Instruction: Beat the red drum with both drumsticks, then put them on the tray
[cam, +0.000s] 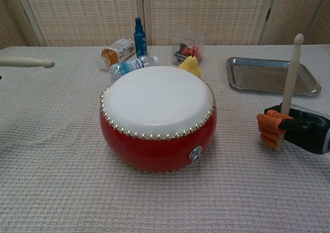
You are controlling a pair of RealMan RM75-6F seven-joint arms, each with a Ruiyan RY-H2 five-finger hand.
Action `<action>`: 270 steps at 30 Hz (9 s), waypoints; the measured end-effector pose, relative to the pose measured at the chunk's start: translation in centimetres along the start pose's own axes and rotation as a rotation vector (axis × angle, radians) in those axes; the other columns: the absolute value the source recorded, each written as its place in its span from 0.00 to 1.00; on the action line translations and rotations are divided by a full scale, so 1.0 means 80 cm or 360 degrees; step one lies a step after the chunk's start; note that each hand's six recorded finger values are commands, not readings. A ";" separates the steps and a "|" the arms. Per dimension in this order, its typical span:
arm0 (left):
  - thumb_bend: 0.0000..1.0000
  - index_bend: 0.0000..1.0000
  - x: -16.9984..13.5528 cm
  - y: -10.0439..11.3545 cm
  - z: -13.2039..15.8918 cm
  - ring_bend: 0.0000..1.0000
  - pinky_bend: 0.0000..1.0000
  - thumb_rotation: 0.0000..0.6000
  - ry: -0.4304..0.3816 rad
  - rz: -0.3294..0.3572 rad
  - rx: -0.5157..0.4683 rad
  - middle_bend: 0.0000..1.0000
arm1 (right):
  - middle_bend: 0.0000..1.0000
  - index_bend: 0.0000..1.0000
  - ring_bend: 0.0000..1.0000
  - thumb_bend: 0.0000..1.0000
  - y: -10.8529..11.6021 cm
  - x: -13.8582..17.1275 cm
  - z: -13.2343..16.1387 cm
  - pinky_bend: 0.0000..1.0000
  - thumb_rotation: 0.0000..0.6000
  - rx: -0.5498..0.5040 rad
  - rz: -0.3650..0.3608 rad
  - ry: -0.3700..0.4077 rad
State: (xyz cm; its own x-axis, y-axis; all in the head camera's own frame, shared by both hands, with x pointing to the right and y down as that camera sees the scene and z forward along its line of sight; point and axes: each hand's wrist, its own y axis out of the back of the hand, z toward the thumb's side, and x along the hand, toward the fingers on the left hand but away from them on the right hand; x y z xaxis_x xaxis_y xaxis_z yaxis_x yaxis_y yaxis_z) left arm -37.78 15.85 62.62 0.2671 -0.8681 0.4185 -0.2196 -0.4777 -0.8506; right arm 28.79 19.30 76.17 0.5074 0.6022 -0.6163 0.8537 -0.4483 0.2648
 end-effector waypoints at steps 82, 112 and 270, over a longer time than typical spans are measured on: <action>0.83 1.00 0.097 -0.038 0.138 1.00 1.00 1.00 -0.0202 -0.0159 0.0254 1.00 | 1.00 1.00 1.00 0.94 -0.101 -0.120 0.244 1.00 1.00 0.2885 0.0138 -0.0453; 0.83 1.00 0.103 -0.065 0.142 1.00 1.00 1.00 -0.0164 -0.0284 0.0219 1.00 | 1.00 1.00 1.00 0.94 -0.097 -0.109 0.263 1.00 1.00 0.2568 -0.0091 -0.0151; 0.83 0.99 0.077 -0.007 0.087 1.00 1.00 1.00 0.0003 -0.0116 0.0100 1.00 | 0.17 0.02 0.01 0.14 0.185 -0.135 0.151 0.17 1.00 0.1858 -0.0596 -0.0845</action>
State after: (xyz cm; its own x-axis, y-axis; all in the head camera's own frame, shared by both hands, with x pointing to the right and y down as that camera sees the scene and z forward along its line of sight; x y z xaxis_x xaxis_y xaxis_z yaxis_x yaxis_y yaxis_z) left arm -29.52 11.74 63.45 0.2784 -0.8316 0.4806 -0.1404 -0.5302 -0.8361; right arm 34.55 -1.82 77.80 -0.0683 0.6036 -0.7944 0.1958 -0.7726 -0.6039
